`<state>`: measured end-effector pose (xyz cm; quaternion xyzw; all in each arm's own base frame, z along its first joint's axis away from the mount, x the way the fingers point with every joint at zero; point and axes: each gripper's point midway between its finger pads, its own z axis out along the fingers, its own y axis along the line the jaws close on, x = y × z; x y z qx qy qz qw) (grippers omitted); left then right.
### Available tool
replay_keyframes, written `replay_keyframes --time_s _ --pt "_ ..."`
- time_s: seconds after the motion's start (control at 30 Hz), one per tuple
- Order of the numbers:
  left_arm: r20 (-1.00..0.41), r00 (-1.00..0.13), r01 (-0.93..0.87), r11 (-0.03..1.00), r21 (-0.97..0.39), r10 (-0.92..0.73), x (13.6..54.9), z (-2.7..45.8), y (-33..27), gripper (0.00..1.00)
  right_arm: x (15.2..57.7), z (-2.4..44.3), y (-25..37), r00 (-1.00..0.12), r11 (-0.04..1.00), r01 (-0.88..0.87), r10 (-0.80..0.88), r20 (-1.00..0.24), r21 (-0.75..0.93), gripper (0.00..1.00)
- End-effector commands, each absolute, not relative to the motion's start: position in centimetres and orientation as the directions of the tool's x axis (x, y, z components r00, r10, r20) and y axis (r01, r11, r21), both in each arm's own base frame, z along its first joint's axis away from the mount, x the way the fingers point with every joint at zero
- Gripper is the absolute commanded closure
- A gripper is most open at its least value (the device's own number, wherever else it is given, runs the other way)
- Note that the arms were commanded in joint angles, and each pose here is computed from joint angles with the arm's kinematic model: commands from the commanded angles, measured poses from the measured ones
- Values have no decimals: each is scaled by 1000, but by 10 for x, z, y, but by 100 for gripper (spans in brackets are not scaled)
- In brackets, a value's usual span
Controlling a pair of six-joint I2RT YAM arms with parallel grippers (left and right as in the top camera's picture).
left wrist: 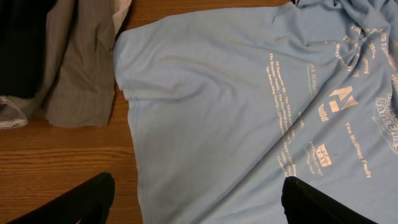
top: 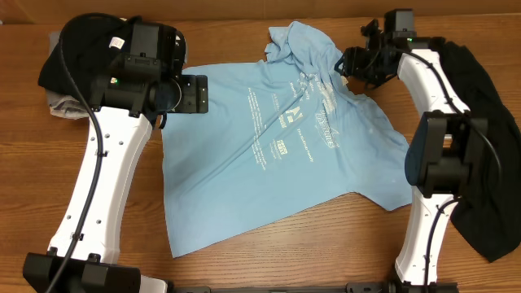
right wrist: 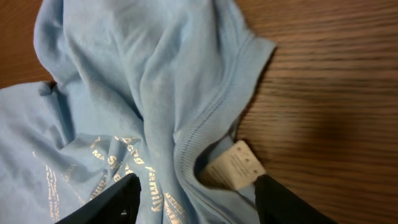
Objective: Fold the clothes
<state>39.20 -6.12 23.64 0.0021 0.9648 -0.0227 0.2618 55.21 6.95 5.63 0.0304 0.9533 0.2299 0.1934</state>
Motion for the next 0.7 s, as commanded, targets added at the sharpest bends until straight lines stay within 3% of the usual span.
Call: replay_keyframes --time_s 0.0,0.3,0.43,0.47,0.67 --pt "-516 -857 5 1000 -30 -11 394 241 -59 12 553 48 93 -930 875 -78 109 -352 478 40" --pt "-474 -880 5 1000 -24 -7 394 227 -59 12 557 30 90 -925 897 -71 105 -366 437 63" --pt "-464 -886 2 1000 -25 -10 396 222 -60 12 559 26 79 -921 921 -46 111 -373 387 84" --pt "-462 -887 2 1000 -24 -10 396 222 -60 12 560 25 71 -920 929 -30 119 -374 370 96" --pt "-470 -883 5 999 -32 -11 398 223 -61 12 559 25 33 -917 924 62 203 -345 377 96"
